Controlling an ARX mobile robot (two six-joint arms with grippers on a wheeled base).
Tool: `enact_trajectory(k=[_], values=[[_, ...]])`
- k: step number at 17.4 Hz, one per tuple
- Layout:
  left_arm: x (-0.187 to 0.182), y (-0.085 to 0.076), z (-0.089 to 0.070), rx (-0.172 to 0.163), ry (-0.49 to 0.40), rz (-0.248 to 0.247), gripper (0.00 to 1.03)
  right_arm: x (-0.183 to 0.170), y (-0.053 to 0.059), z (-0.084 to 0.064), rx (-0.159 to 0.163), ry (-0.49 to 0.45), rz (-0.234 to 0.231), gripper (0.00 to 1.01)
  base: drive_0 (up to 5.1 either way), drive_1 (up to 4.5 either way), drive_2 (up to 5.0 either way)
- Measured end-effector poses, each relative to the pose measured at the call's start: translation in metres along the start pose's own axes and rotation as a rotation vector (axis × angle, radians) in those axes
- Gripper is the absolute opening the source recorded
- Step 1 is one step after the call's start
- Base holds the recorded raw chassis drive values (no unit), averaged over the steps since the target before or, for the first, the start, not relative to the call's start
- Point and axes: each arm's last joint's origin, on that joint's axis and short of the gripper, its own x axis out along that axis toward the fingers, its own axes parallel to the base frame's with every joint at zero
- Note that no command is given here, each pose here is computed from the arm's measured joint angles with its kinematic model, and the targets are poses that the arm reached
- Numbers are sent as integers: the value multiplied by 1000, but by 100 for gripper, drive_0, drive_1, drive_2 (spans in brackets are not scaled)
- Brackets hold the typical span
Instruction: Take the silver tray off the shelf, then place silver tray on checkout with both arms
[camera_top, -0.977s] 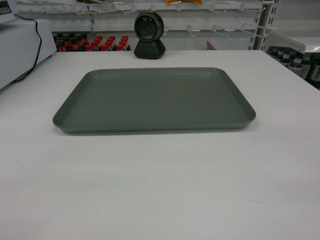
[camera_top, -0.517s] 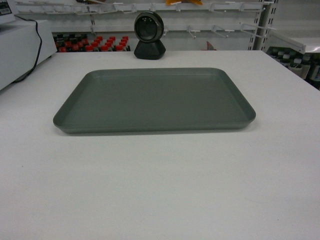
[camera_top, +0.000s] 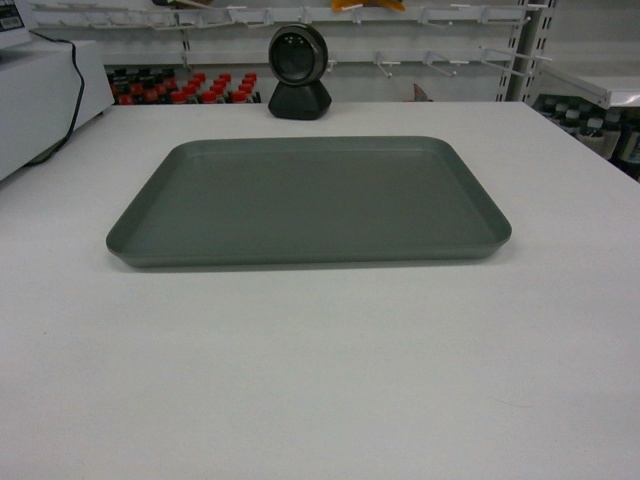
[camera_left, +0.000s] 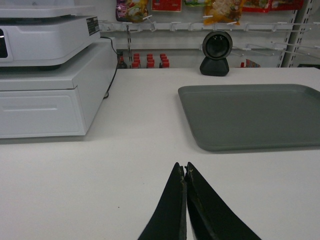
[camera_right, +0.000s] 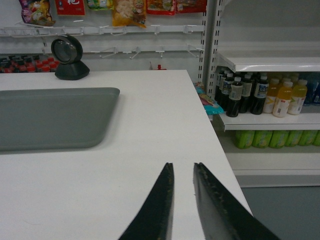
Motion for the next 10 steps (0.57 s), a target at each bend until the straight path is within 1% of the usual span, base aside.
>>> enact_trajectory(k=[2, 3, 4, 6, 7, 8, 9, 10], values=[[0, 0, 0, 0, 0, 0, 29, 0, 0, 0, 0, 0, 0, 43, 0, 0, 0], [0, 0, 0, 0, 0, 0, 43, 0, 0, 0, 0, 0, 0, 57, 0, 0, 0], [0, 0, 0, 0, 0, 0, 53, 0, 0, 0, 0, 0, 0, 66, 0, 0, 0], [0, 0, 0, 0, 0, 0, 83, 0, 0, 0, 0, 0, 0, 98, 0, 0, 0], [0, 0, 0, 0, 0, 0, 94, 0, 0, 0, 0, 0, 0, 99, 0, 0, 0], [0, 0, 0, 2, 0, 0, 100, 0, 0, 0, 0, 0, 0, 97, 0, 0, 0], [0, 0, 0, 2, 0, 0, 97, 0, 0, 0, 0, 0, 0, 98, 0, 0, 0], [0, 0, 0, 2, 0, 0, 98, 0, 0, 0, 0, 0, 0, 98, 0, 0, 0]])
